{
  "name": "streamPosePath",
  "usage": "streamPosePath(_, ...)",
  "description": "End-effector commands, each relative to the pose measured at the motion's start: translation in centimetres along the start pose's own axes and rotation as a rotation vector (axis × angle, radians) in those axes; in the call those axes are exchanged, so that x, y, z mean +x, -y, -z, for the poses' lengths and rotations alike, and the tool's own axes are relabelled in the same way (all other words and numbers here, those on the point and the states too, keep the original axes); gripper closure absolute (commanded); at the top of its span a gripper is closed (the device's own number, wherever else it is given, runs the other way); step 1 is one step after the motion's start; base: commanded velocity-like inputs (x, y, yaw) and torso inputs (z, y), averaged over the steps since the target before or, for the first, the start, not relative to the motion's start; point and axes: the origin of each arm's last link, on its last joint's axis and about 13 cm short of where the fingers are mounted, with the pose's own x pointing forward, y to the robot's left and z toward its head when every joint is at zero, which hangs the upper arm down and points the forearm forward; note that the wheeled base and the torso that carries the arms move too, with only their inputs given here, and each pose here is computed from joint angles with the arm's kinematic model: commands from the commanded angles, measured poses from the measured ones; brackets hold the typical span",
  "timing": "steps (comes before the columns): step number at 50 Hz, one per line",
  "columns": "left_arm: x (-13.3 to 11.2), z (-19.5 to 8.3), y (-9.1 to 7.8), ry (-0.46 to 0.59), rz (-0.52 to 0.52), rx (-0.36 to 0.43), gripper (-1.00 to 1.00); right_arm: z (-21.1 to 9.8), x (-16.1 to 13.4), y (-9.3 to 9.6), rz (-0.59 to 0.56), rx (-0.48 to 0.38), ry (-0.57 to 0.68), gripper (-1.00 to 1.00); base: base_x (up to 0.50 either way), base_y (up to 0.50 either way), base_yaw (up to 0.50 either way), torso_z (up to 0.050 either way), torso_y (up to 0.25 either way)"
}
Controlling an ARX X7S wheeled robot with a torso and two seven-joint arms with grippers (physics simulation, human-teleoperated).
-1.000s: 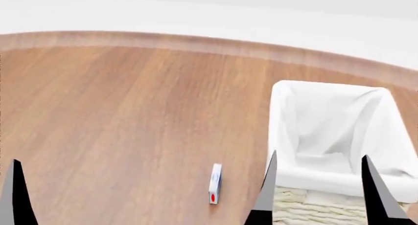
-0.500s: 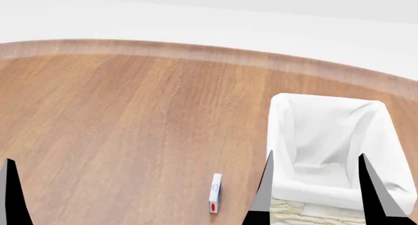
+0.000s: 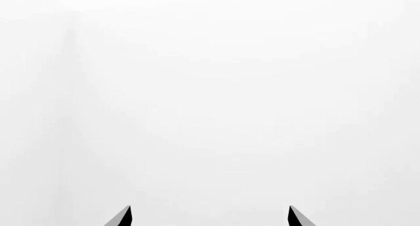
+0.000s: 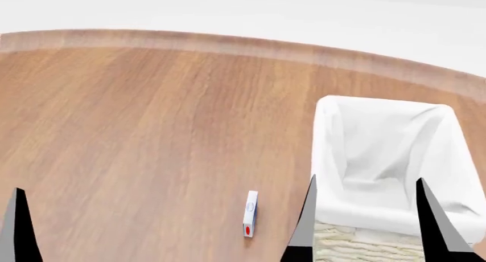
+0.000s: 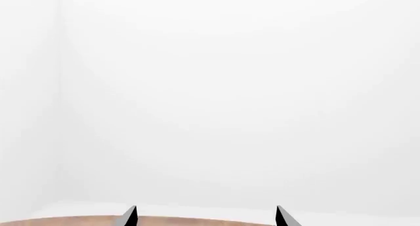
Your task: Pick up the ketchup, and put it in the basket.
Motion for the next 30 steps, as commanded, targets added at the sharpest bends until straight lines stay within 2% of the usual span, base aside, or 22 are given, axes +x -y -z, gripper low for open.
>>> streamPosePath(1,-0.06,0.12,0.04,-0.009,0.007,0.012,-1.00,-0.10,0.00,-0.02,-0.003,0.002,0.002,-1.00,0.00,0.00,0.00,0.046,-0.154)
streamPosePath(30,0.08,0.24,0.02,-0.022,-0.003,0.003,-1.00,-0.19,0.01,0.09,0.000,0.002,0.004,-1.00,0.00,0.00,0.00,0.046,-0.150)
